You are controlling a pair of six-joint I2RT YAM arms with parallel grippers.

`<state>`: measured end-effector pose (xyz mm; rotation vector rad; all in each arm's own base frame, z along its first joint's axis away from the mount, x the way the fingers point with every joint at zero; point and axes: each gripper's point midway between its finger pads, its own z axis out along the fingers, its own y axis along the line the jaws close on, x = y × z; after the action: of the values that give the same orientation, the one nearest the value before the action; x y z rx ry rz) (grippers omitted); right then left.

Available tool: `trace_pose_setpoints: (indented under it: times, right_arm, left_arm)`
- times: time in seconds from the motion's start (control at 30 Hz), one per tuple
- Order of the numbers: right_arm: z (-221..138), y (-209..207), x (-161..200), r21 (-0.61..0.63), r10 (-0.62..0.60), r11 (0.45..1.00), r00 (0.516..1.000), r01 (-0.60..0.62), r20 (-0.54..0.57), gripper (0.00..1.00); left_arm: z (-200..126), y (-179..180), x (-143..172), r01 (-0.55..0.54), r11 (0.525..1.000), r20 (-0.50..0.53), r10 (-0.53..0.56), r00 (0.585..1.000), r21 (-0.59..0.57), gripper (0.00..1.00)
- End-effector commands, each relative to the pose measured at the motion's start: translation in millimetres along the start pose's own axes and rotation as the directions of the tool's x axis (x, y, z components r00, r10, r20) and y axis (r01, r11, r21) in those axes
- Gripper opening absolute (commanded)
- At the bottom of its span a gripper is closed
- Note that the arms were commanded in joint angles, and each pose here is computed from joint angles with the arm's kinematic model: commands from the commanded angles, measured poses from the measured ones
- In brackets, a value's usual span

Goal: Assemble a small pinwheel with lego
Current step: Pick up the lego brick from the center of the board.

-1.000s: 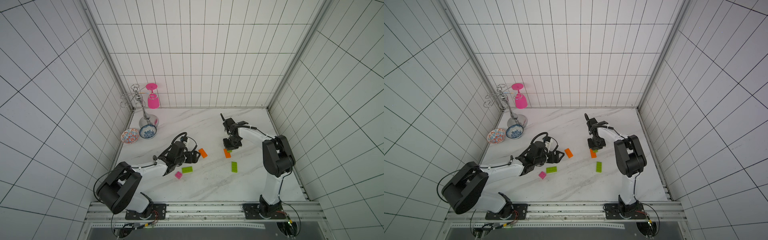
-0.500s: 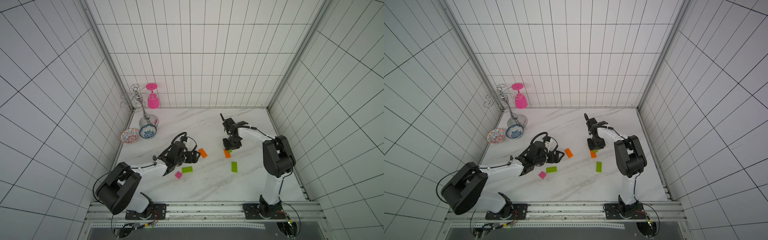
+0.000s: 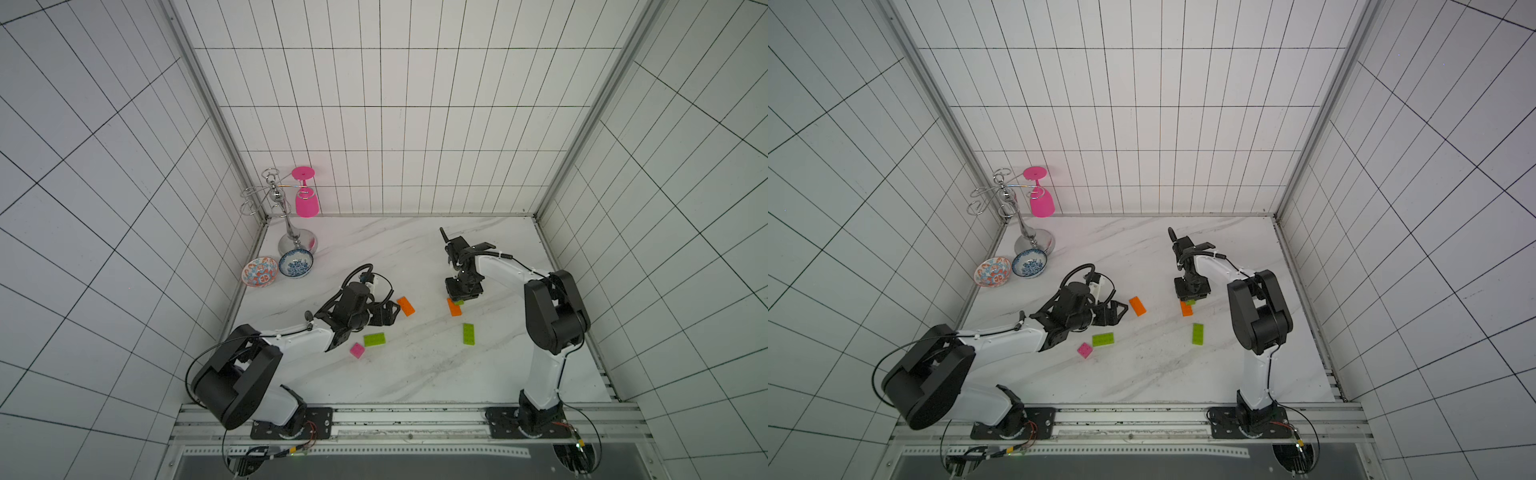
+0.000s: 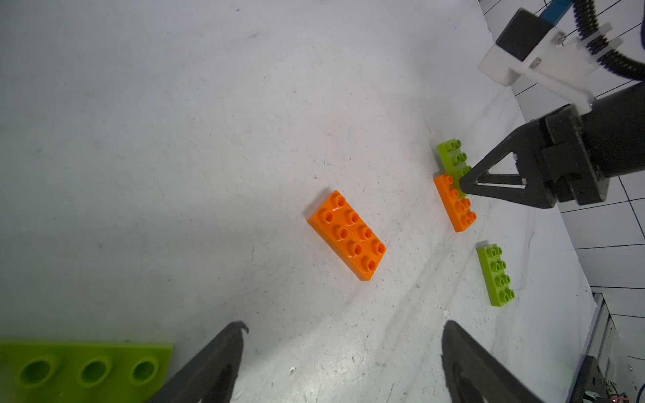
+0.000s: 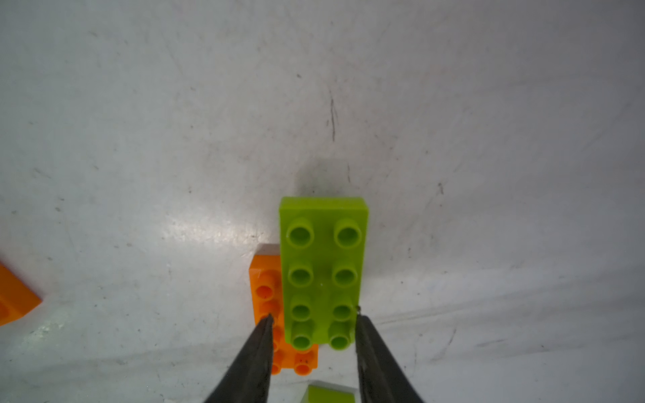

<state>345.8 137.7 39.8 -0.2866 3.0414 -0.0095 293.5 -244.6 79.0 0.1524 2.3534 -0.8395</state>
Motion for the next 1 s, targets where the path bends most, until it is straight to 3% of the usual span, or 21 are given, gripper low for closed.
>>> trace_pose_setpoints:
  times: [0.0,0.43,0.6,0.77,0.97]
  right_arm:
    - [2,-2,4,0.023,-0.007,1.0,0.999,0.007,-0.035,0.41]
    - [-7,5,5,0.006,-0.039,0.999,0.999,0.04,-0.009,0.31]
    - [-21,42,17,-0.028,-0.171,0.985,0.985,0.172,0.032,0.3]
    - [-25,92,36,-0.046,-0.337,0.94,0.941,0.339,0.047,0.28]
    - [-22,115,46,-0.053,-0.422,0.905,0.906,0.422,0.022,0.28]
  left_arm:
    - [-4,-4,-13,-0.015,1.0,0.04,0.015,0.999,0.006,0.9]
    - [-6,-1,-15,0.003,1.0,0.042,-0.003,0.999,0.003,0.9]
    - [-15,13,-17,0.089,0.996,0.065,-0.091,0.994,0.025,0.9]
    - [-22,27,-17,0.168,0.985,0.094,-0.17,0.981,0.033,0.9]
    - [-25,34,-19,0.203,0.978,0.113,-0.207,0.972,0.046,0.89]
